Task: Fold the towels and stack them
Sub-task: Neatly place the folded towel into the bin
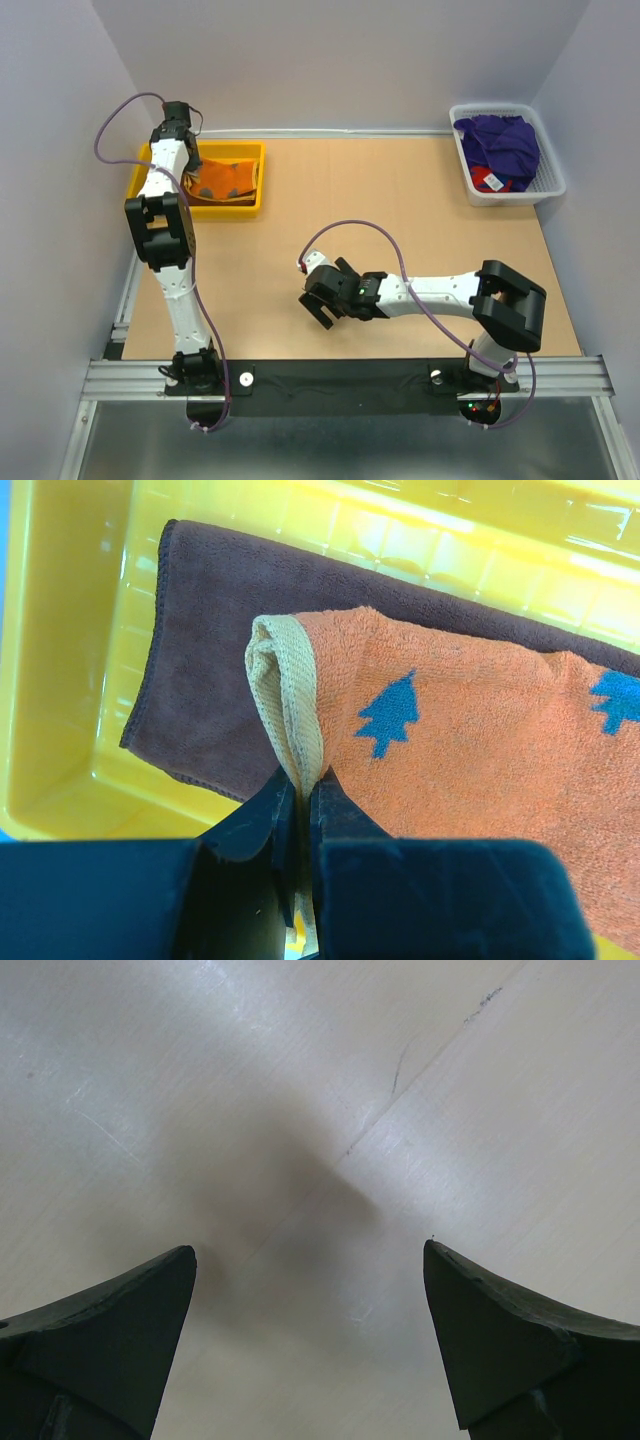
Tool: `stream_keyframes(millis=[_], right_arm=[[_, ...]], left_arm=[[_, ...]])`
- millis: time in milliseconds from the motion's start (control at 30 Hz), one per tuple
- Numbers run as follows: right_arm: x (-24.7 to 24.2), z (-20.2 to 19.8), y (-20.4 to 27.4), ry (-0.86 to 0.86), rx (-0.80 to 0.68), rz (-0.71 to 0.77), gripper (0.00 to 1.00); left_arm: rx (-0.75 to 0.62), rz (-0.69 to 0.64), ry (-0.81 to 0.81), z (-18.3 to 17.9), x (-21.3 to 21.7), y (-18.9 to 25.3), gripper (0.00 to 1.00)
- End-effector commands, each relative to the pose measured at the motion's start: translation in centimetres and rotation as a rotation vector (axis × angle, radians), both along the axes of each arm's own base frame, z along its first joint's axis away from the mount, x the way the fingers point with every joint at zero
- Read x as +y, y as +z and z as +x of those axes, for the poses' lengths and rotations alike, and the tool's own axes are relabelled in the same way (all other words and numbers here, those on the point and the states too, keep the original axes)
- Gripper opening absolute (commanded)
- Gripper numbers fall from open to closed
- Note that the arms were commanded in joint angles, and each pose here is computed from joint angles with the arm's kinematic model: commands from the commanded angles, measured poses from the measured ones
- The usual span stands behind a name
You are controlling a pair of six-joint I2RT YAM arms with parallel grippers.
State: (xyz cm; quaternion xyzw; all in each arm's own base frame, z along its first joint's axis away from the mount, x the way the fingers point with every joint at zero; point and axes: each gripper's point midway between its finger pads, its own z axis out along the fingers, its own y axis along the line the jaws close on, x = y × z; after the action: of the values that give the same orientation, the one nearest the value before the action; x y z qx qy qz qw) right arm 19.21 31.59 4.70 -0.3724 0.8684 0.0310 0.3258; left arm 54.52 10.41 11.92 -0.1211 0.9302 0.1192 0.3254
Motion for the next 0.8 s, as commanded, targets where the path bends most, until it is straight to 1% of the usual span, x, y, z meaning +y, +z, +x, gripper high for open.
stream_keyframes(millis=[0, 233, 500, 700, 767], right_arm=[[1.4, 1.2, 1.9, -0.014, -0.041, 0.042, 1.0], [1.4, 1.3, 2.0, -0.013, -0.045, 0.039, 1.0], [1.3, 1.5, 2.1, -0.019, -0.054, 0.038, 1.0], [1.3, 1.5, 2.2, -0.018, -0.055, 0.037, 1.0], [1.2, 1.4, 2.0, -0.018, -0.051, 0.034, 1.0]], left_arm=[[-0.075, 0.032, 0.018, 0.4, 1.2, 3.8, 0.0], [-0.084, 0.031, 0.029, 0.4, 1.4, 4.4, 0.0], [-0.042, 0.046, 0.057, -0.8, 1.9, 3.7, 0.0], [-0.076, 0.049, 0.057, -0.3, 2.0, 4.7, 0.0], [-0.091, 0.048, 0.043, 0.2, 1.9, 4.6, 0.03]])
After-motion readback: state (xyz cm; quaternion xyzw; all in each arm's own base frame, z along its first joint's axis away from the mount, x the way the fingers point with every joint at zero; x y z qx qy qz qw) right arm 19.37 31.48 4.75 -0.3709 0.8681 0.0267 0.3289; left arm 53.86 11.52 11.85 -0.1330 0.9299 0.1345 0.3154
